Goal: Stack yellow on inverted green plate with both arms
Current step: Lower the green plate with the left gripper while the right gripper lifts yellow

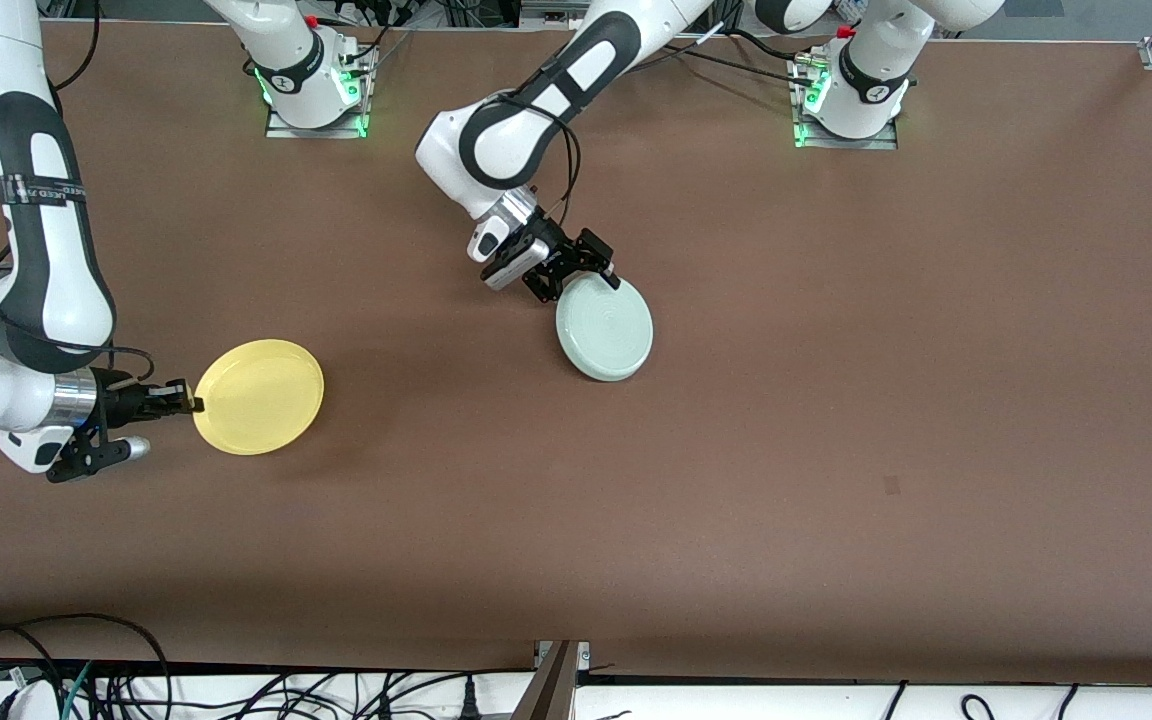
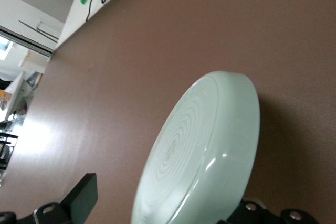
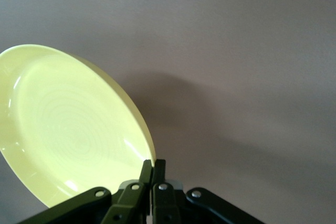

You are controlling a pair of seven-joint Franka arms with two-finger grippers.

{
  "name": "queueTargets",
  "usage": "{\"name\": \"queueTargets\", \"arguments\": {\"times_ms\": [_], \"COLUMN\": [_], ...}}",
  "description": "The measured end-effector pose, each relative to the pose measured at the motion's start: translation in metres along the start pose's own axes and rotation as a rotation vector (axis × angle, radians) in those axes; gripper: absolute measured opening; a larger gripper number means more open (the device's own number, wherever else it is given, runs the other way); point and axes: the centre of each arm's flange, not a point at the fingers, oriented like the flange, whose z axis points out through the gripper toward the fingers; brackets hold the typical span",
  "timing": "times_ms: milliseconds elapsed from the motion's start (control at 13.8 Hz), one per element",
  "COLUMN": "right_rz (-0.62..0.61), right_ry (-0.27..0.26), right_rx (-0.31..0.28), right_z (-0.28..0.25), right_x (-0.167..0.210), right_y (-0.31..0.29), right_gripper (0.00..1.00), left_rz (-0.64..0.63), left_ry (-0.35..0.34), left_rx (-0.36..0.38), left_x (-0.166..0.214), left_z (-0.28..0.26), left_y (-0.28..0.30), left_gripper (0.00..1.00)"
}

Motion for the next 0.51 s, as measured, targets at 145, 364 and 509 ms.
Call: {"name": "queueTargets", "arguments": {"times_ms": [145,364,509], "right_rz": [-0.005,-0.012,-0.023], "right_ry": [-0.007,-0.003,0.011], "right_rx": [0.007,0.013,0.011], "right_z": [-0.004,-0.005,-0.012], "right_x": [0.001,0.003,0.008], "right_y": [-0.003,-0.008,-0.013], "right_gripper": [0.02,0.02,0.02], "left_rz": [-0.057,-0.197,-0.263], "left_ry": [-0.075,-0.165,-0.187], "left_rx": [-0.076,-0.240,-0.313], "left_x": [0.017,0.034,0.044], "left_z": [-0.008,-0.029,-0.030], "left_y": [-0.004,-0.002,0.001], "left_gripper": [1.00,1.00,1.00]}}
